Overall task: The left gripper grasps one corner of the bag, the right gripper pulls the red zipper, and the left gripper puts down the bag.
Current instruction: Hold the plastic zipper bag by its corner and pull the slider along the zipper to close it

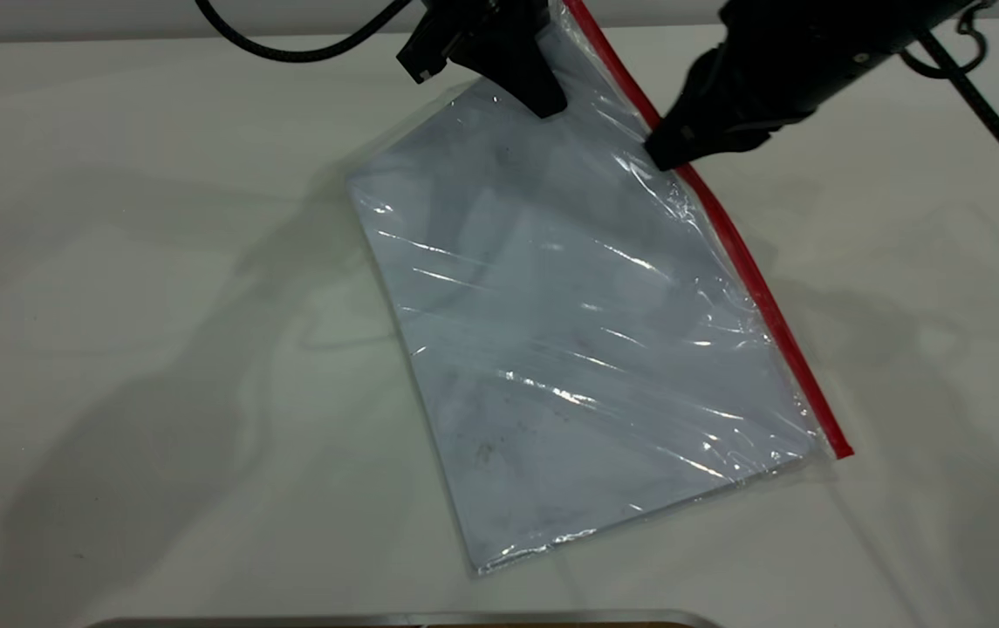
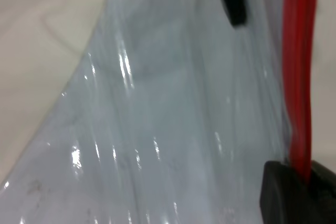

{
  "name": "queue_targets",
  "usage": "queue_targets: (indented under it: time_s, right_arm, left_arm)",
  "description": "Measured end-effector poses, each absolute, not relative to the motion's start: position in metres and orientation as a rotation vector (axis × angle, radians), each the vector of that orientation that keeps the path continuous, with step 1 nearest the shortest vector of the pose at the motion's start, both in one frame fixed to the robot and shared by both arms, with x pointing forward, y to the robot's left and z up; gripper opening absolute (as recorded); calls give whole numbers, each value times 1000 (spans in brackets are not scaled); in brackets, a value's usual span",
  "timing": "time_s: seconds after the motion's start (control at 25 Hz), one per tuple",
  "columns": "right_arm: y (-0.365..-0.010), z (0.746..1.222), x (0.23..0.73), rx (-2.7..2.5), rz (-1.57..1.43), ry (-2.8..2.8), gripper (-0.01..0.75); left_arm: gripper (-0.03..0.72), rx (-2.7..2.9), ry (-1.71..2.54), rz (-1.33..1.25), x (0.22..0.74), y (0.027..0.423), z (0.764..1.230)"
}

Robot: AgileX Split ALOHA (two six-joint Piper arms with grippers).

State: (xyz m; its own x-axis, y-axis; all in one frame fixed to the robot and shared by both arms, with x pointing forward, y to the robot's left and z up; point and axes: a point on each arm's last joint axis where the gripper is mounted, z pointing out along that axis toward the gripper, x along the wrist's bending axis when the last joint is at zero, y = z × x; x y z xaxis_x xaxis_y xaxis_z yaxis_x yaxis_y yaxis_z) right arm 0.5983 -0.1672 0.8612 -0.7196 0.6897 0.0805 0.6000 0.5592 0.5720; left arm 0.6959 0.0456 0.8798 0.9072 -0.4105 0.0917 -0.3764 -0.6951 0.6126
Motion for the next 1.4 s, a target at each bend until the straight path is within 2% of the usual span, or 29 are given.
queue_targets:
  time_s: [0.76, 1.4]
  right_arm:
    - [-226, 851, 596, 1528, 871, 2661, 36]
    - [-254, 845, 563, 1835, 378, 2911, 41]
  left_arm:
    - [52, 2457, -553, -32, 701, 50, 888]
    - [51, 2499, -544, -36, 702, 53, 887]
